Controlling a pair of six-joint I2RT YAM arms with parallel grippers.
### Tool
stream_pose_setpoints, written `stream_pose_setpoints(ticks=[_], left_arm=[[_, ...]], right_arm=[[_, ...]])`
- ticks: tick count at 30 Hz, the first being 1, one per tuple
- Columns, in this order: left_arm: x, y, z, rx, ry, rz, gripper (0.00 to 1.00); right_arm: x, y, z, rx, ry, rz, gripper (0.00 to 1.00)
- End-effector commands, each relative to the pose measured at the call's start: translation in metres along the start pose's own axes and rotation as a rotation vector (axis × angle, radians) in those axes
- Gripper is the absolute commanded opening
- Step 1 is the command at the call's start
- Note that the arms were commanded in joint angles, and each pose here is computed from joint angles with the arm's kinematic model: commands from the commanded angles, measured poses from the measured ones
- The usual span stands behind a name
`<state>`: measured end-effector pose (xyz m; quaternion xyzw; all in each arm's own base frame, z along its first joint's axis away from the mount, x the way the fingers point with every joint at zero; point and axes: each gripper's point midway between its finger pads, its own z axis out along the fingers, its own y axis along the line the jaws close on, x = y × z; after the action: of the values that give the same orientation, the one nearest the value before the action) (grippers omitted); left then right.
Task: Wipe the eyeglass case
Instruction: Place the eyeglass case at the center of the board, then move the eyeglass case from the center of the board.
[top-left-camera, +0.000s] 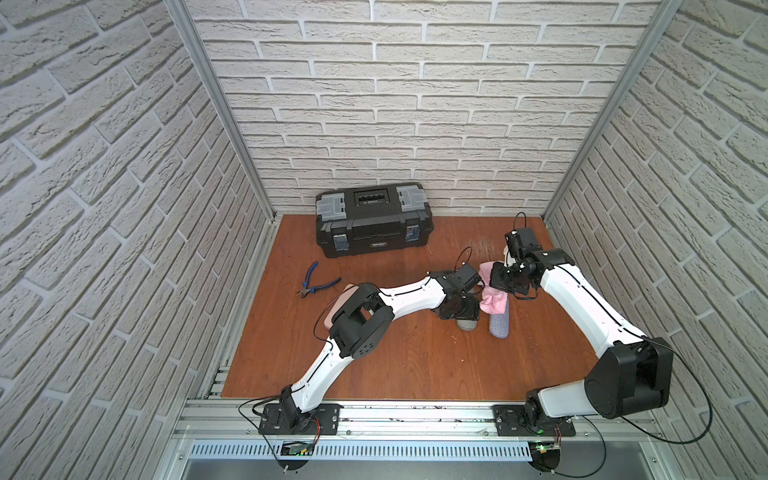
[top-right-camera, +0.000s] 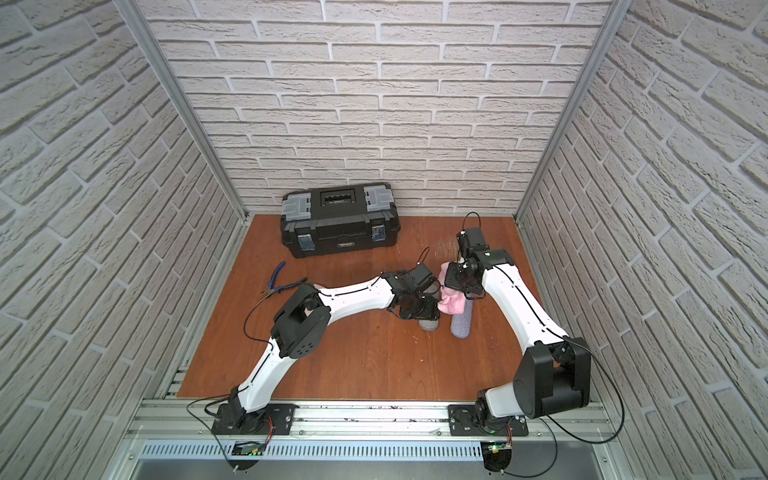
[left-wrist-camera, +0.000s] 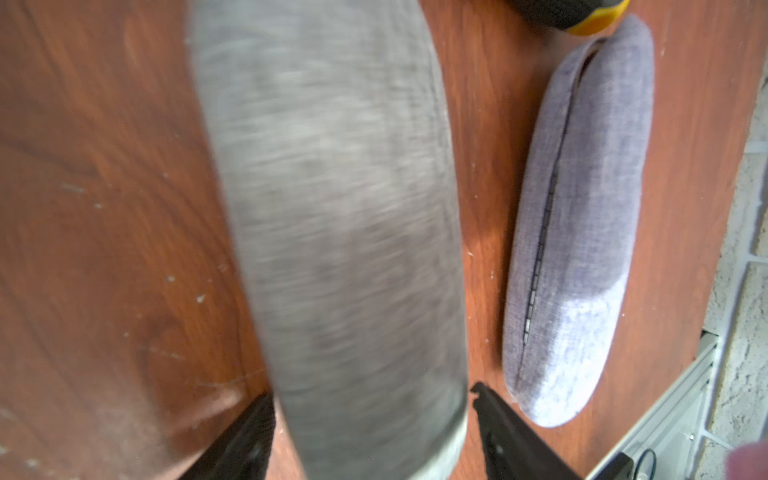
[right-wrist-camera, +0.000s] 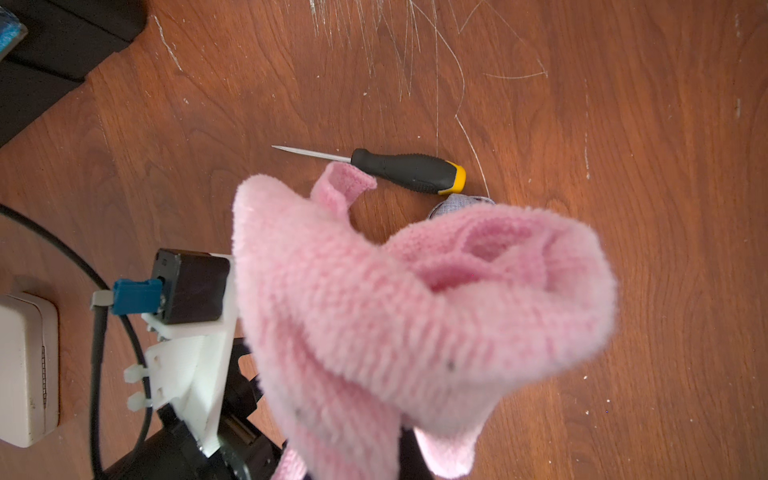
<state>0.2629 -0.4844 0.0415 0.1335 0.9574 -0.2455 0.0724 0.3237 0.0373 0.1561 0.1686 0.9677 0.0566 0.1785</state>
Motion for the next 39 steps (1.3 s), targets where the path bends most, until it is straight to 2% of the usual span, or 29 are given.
stream_pose_setpoints(ticks=[1, 6, 11, 18, 22, 25, 32, 35, 39], left_arm=[[0.01, 0.009, 0.002, -0.022, 0.006, 0.033, 0.79], [-0.002, 0.001, -0.028, 0.009, -0.091, 0.085, 0.79], [0.0, 0.035, -0.073, -0.068, -0.154, 0.083, 0.79], [0.026, 0.138, -0.149, -0.327, -0.21, 0.086, 0.81], [0.04, 0.205, -0.185, -0.456, -0.229, 0.037, 0.82], [0.049, 0.246, -0.203, -0.505, -0.246, -0.01, 0.83], [0.058, 0.308, -0.213, -0.484, -0.223, -0.159, 0.84], [0.053, 0.312, -0.211, -0.468, -0.22, -0.152, 0.85], [0.058, 0.317, -0.2, -0.465, -0.155, -0.121, 0.85]], right_arm=[[-0.007, 0.003, -0.012, -0.026, -0.045, 0.007, 0.02], [-0.009, 0.009, -0.019, -0.055, -0.045, 0.01, 0.02], [-0.01, 0.024, -0.028, -0.135, -0.041, 0.018, 0.02], [0.004, 0.065, -0.019, -0.227, -0.009, -0.012, 0.03], [0.022, 0.096, -0.006, -0.244, 0.029, -0.073, 0.03], [0.032, 0.119, 0.0, -0.251, 0.044, -0.129, 0.02], [0.051, 0.162, 0.015, -0.271, 0.099, -0.225, 0.03], [0.053, 0.172, 0.019, -0.275, 0.114, -0.246, 0.03], [0.054, 0.181, 0.024, -0.276, 0.128, -0.266, 0.03]])
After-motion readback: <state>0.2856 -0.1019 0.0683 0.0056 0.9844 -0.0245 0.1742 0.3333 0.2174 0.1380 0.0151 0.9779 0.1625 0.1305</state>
